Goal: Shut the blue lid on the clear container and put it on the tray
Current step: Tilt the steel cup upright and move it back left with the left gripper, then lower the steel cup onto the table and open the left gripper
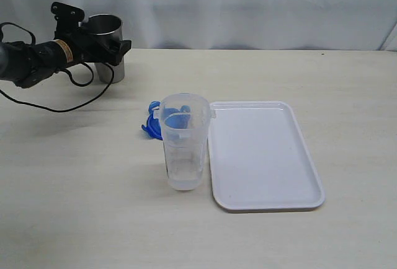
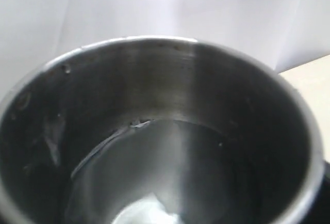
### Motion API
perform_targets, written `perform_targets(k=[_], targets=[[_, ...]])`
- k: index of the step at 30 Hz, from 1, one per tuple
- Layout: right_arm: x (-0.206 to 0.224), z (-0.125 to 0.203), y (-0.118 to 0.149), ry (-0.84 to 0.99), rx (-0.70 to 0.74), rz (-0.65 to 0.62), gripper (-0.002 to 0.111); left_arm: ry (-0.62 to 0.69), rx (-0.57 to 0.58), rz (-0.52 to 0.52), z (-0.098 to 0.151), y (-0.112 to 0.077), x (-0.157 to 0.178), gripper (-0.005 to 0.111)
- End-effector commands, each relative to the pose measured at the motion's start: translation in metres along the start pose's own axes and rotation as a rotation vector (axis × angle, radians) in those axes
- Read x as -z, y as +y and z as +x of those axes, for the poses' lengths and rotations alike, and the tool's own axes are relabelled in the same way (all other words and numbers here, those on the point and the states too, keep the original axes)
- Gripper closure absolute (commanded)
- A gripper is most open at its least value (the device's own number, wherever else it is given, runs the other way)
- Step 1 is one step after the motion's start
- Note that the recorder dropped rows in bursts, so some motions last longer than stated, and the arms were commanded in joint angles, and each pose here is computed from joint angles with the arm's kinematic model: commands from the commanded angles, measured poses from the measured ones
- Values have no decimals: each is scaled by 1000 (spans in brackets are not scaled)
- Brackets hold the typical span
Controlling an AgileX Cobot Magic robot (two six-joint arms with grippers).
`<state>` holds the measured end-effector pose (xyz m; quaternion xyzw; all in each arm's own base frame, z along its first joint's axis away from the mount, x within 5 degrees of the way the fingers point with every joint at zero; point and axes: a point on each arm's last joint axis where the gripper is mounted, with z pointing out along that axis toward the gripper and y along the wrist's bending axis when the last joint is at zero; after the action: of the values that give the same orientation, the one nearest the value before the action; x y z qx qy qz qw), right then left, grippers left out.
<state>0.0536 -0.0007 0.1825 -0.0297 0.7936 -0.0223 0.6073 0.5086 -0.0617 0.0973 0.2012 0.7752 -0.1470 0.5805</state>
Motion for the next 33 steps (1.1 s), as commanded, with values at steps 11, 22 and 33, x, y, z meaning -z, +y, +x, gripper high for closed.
perform_targets(k=[11,22,33], targets=[[0,1,0,-5,-7,7,104,90,135,29,1,10,10,16],[0,1,0,-5,-7,7,104,145,124,43,5,5,28,16],[0,1,0,-5,-7,7,104,198,165,27,10,1,60,16]])
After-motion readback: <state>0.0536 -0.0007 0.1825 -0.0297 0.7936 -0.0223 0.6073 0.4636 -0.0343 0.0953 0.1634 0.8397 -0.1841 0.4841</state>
